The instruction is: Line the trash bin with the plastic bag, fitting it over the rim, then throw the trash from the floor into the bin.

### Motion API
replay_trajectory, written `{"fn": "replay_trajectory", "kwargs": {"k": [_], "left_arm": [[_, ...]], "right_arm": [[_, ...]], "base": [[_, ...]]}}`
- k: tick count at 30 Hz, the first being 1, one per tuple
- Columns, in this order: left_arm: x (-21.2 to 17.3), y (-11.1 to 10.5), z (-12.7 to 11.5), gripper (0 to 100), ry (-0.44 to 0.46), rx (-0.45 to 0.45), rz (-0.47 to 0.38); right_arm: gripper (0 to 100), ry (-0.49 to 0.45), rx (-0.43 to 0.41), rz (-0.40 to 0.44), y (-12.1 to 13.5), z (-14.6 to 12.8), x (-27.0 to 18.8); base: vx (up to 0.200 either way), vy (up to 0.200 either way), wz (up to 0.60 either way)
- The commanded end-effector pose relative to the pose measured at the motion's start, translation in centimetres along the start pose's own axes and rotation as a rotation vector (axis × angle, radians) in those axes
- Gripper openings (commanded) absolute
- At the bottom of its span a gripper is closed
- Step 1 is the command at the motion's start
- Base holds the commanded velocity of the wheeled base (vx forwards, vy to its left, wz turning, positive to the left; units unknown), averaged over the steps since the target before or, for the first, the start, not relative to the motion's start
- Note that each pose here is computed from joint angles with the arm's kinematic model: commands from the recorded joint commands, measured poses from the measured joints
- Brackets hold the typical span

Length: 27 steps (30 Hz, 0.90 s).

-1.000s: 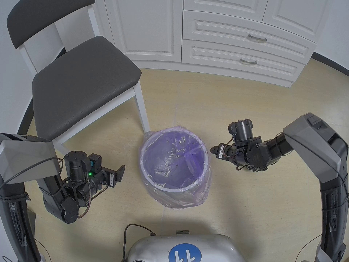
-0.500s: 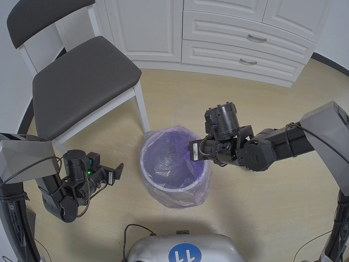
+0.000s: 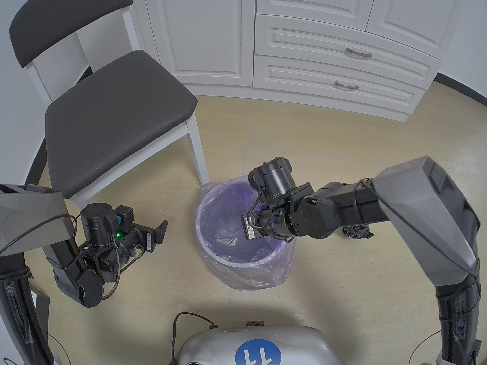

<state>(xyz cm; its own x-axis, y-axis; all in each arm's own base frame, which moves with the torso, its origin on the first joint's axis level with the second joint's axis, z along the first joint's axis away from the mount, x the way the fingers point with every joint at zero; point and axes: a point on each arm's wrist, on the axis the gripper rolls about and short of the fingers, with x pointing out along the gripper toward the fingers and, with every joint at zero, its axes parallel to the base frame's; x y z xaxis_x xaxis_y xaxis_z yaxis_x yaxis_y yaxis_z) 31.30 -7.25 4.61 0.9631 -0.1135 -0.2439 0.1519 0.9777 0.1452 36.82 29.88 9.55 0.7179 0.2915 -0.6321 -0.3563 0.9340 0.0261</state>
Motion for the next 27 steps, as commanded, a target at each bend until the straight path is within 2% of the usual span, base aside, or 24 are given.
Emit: {"fn": "replay_trajectory", "kwargs": {"k": [1,6,9,18,27], "left_arm": [[0.0,0.4,0.2,100,-0.008,-0.004,0.014],[0.1,0.5,0.3,100,-0.011,-0.004,0.014],[0.0,0.5,0.3,100,-0.013,-0.004,0.013],[0.0,0.6,0.4,100,-0.017,-0.006,0.017],[0.0,0.6,0.4,100,-0.026,-0.006,0.018]], "right_arm": [[0,0.034,-0.035,-0.038,-0.6,-2.0,6.1],[0,-0.012,-0.074,-0.168,-2.4,-1.8,9.3],[0,-0.001,-0.092,-0.176,-2.3,-2.4,10.0],[0,0.020,-0.226,-0.177,-1.9,-4.8,12.2],[0,0.002,-0.246,-0.163,-1.4,-5.6,13.1]], "base": [[0.000,0.000,0.00],[0.000,0.000,0.00],[0.000,0.000,0.00],[0.000,0.000,0.00],[0.000,0.000,0.00]]}}
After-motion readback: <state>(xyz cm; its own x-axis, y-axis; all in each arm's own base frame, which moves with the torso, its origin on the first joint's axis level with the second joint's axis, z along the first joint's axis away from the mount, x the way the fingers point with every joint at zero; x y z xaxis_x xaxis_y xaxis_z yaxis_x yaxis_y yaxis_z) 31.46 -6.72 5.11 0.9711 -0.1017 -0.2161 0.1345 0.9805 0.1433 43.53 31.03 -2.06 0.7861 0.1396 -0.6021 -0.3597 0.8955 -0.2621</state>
